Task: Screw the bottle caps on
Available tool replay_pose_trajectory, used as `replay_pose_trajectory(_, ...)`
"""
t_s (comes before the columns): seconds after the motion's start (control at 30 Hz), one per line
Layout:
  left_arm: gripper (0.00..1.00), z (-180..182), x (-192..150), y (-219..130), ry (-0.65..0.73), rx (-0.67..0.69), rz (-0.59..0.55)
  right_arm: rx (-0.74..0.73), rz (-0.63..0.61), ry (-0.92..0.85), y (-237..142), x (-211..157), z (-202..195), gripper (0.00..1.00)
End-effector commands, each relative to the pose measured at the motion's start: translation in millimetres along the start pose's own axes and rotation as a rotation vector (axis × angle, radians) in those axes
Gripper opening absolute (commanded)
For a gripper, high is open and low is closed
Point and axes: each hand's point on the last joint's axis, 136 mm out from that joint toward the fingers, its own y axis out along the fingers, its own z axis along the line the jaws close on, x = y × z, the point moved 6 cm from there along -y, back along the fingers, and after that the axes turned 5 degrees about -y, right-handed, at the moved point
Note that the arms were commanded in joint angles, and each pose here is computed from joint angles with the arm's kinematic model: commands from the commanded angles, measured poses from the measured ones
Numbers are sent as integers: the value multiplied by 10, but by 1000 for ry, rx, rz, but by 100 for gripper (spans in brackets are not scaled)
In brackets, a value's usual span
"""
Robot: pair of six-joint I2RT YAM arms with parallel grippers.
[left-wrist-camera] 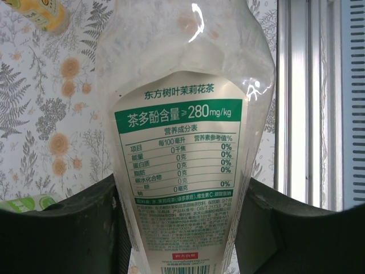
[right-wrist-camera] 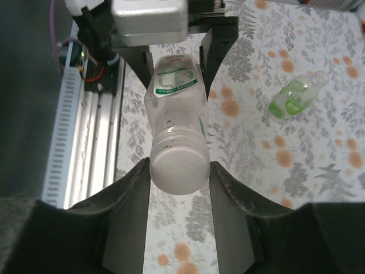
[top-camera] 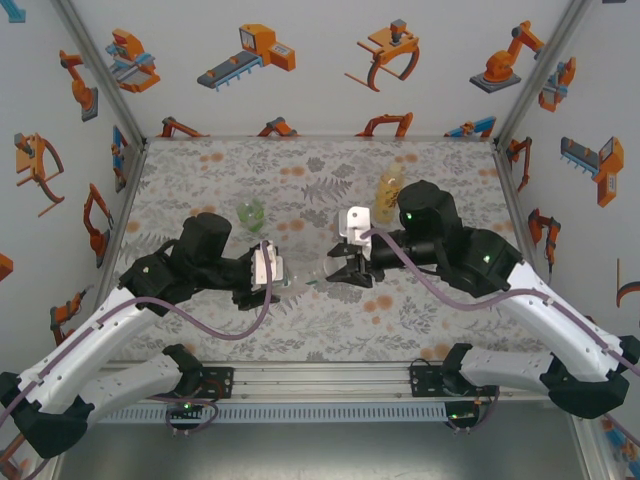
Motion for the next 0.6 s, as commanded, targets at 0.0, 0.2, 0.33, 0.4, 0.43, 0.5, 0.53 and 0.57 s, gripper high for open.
replay_pose_trajectory(0.0, 0, 23, 127, -66, 24, 16, -38, -50, -86, 254, 65, 28, -73, 12)
replay_pose_trajectory(0.2, 0, 70, 91, -56, 17, 54, -12, -241, -185, 814, 60, -189, -242, 0)
replay_pose_trajectory(0.33, 0, 103, 90, -54, 16, 84, -9, -312, -170, 1103, 35, -345, -258, 0)
replay_pose_trajectory(0.4, 0, 119, 91, -50, 14, 95, -12, -347, -140, 1232, 34, -423, -260, 0)
replay_pose_trajectory(0.43, 0, 124, 87, -46, 13, 99, -12, -357, -124, 1297, 36, -458, -250, 0)
replay_pose_trajectory(0.5, 0, 131, 91, -41, 12, 103, -14, -369, -100, 1404, 50, -513, -236, 0)
replay_pose_trajectory(0.53, 0, 136, 89, -42, 11, 107, -14, -375, -89, 1458, 60, -546, -228, 0)
replay_pose_trajectory(0.57, 0, 138, 87, -41, 10, 111, -15, -381, -84, 1503, 67, -573, -220, 0)
